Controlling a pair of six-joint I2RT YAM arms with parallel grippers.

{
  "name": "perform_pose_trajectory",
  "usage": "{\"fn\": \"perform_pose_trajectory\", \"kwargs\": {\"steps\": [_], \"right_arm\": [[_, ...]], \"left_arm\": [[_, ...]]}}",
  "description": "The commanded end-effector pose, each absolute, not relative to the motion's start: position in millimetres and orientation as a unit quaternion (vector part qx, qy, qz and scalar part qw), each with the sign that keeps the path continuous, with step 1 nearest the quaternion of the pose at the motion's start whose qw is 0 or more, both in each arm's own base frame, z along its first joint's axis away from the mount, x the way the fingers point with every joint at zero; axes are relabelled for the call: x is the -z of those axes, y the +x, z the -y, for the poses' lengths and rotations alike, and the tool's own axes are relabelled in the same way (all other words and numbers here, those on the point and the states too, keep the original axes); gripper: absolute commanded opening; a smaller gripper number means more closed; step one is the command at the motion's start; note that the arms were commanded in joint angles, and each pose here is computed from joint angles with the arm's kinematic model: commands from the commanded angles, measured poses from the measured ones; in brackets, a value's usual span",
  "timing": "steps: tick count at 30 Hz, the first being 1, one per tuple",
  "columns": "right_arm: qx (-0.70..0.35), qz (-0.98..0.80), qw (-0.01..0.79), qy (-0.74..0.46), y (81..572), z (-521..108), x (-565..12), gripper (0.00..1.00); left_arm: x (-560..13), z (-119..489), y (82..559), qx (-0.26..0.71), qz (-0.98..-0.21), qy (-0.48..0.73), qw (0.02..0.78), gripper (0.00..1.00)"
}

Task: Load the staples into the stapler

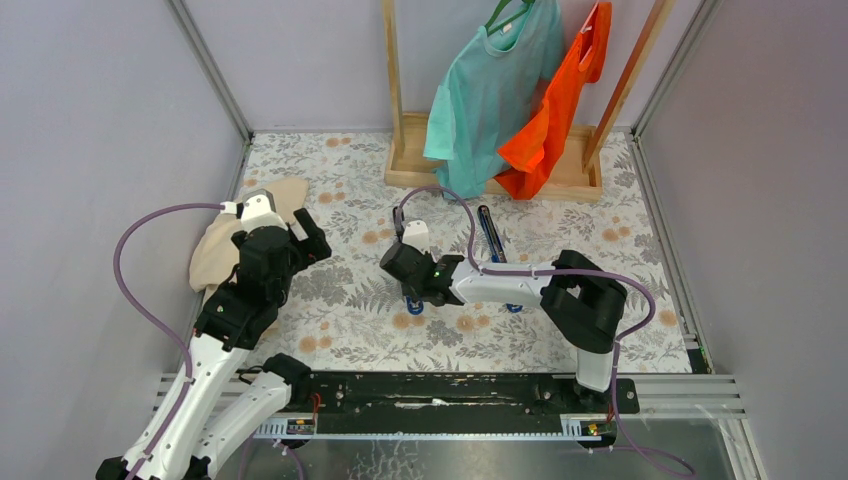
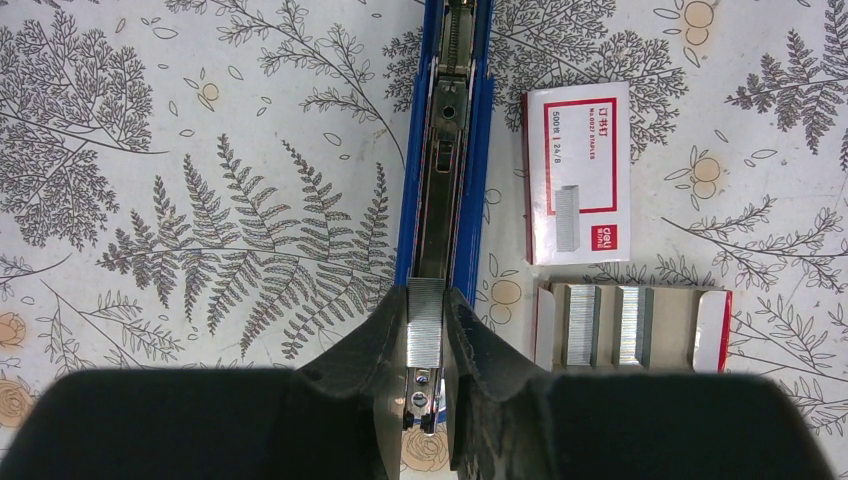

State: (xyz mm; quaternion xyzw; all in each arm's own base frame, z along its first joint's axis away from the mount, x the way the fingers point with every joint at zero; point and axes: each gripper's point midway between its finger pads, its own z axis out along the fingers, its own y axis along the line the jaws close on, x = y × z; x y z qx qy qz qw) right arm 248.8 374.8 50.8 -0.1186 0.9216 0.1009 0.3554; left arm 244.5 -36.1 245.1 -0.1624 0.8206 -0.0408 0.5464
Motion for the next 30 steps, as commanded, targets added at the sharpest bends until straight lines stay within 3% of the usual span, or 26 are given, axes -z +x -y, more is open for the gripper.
{"fn": "perform_pose_trajectory", "kwargs": {"steps": [1, 9, 22, 30], "right_arm": [[-0.098, -0.915, 0.377, -0.103, 255, -382, -64, 0.18], [-0.093, -0.917, 0.372, -0.106, 252, -379, -62, 0.19], [-0.109, -0.907, 0.385, -0.13, 254, -385, -80, 0.4], [-0.093, -0.897, 0.412, -0.132, 272, -383, -96, 0.42]], "left_arm": [[-256, 36, 252, 0.049, -0.805, -0.164, 0.569, 1.0], [-256, 37, 251, 0.049, -0.805, -0.163, 0.568, 1.0], [-255, 37, 252, 0.049, -0.806, -0.163, 0.567, 1.0], [-255, 38, 252, 0.05, -0.806, -0.161, 0.568, 1.0]]}}
